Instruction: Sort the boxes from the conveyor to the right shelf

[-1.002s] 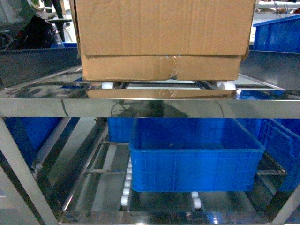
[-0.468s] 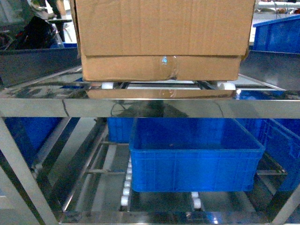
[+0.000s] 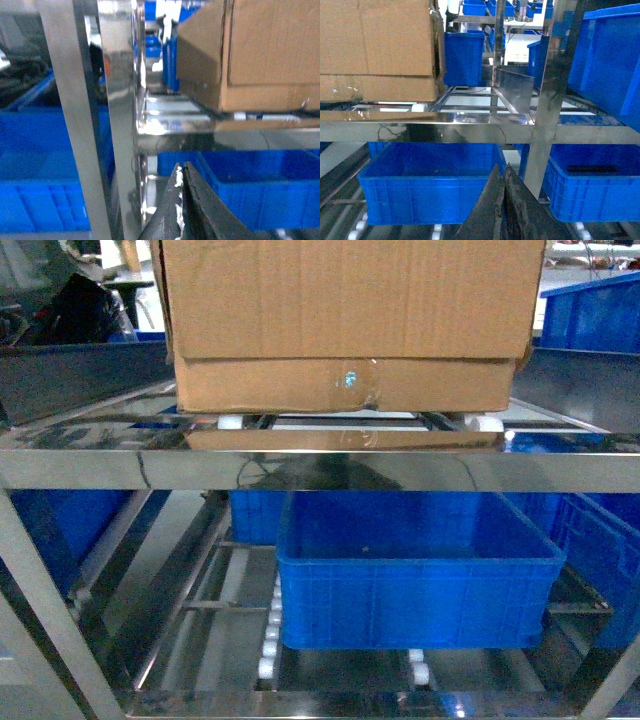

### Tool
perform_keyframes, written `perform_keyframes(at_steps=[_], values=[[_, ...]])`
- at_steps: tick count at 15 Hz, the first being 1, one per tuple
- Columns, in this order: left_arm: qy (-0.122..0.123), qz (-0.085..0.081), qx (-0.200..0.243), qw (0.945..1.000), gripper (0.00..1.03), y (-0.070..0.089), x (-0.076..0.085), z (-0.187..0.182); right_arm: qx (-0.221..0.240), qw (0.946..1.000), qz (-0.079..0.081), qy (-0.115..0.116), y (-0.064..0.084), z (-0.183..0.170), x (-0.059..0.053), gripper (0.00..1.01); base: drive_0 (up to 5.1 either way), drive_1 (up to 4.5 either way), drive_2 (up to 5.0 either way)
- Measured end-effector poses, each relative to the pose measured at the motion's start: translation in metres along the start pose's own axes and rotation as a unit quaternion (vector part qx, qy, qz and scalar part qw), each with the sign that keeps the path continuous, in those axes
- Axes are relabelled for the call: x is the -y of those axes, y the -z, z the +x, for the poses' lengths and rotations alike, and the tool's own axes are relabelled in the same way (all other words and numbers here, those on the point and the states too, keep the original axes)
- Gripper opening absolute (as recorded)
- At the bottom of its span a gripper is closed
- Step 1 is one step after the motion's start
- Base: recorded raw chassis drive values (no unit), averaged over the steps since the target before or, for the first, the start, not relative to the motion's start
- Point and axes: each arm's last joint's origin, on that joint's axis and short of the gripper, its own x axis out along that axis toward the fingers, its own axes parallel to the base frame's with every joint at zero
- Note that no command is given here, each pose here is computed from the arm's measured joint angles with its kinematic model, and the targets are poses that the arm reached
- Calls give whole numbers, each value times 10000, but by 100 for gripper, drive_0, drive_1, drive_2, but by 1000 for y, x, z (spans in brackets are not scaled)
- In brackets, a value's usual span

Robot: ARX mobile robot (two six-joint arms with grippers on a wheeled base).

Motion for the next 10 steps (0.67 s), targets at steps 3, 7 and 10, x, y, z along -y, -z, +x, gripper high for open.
perform_keyframes(at_steps=[3, 7, 10], values=[[1, 0, -48, 10000, 2, 1, 0, 0, -29, 10000, 0, 10, 3, -11, 0, 2, 0, 0, 0], [-3, 0, -80, 10000, 15, 2, 0, 0, -48, 10000, 0, -2, 3, -11, 0, 8, 0, 0, 0], [-3, 0, -80, 10000, 45, 2, 0, 0, -48, 10000, 0, 0, 3, -11, 0, 39, 0, 0, 0]])
